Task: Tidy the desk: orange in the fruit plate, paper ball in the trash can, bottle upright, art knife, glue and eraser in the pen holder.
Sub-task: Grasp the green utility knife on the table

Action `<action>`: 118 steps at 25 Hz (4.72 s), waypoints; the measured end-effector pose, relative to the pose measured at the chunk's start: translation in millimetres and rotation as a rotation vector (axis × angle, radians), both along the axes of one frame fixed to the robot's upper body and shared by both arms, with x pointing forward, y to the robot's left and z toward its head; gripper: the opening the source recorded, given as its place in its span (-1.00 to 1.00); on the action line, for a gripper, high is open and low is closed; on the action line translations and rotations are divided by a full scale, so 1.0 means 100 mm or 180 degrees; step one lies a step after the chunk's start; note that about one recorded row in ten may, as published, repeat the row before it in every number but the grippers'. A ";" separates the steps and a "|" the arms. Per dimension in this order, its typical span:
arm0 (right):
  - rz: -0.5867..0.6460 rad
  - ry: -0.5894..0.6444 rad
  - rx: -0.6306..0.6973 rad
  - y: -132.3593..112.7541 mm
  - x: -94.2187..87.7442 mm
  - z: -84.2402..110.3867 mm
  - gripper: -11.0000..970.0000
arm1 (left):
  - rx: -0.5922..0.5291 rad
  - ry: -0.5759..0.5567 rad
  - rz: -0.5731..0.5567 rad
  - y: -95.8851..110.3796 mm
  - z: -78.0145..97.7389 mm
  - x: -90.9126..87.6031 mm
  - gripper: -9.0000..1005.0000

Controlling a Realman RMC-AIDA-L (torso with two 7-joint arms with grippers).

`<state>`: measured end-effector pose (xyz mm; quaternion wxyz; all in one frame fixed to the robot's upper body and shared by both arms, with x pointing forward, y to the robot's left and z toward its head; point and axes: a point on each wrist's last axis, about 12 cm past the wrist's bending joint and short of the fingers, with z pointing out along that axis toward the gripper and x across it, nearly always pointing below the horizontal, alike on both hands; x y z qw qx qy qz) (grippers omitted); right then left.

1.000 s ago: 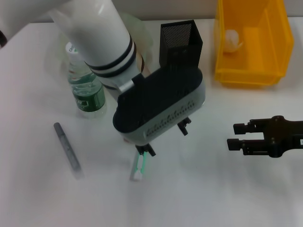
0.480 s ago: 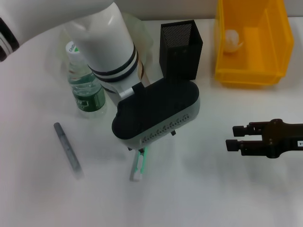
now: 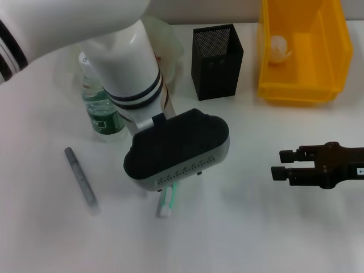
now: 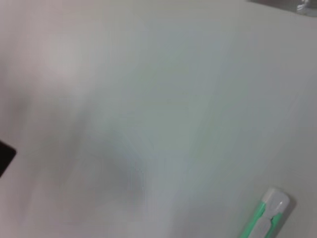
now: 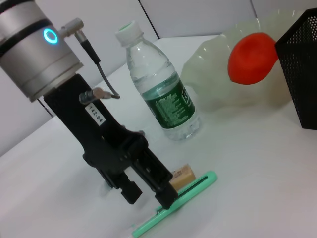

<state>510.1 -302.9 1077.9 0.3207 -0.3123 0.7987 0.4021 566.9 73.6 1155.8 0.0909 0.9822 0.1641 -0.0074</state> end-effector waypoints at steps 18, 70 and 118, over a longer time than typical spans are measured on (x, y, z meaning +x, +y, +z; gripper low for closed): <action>0.0009 -0.0001 -0.0002 -0.01 0.00 -0.01 0.28 | 0.0150 0.0011 -0.0001 -0.04 -0.13 0.06 0.14; 0.0216 -0.0169 -0.0082 0.07 -0.03 -0.03 0.26 | 0.0283 -0.0049 -0.0034 -0.06 -0.28 0.05 -0.11; 0.0223 -0.0138 -0.0043 0.07 -0.02 -0.01 0.26 | 0.0322 -0.0023 -0.0093 -0.07 -0.30 0.03 -0.48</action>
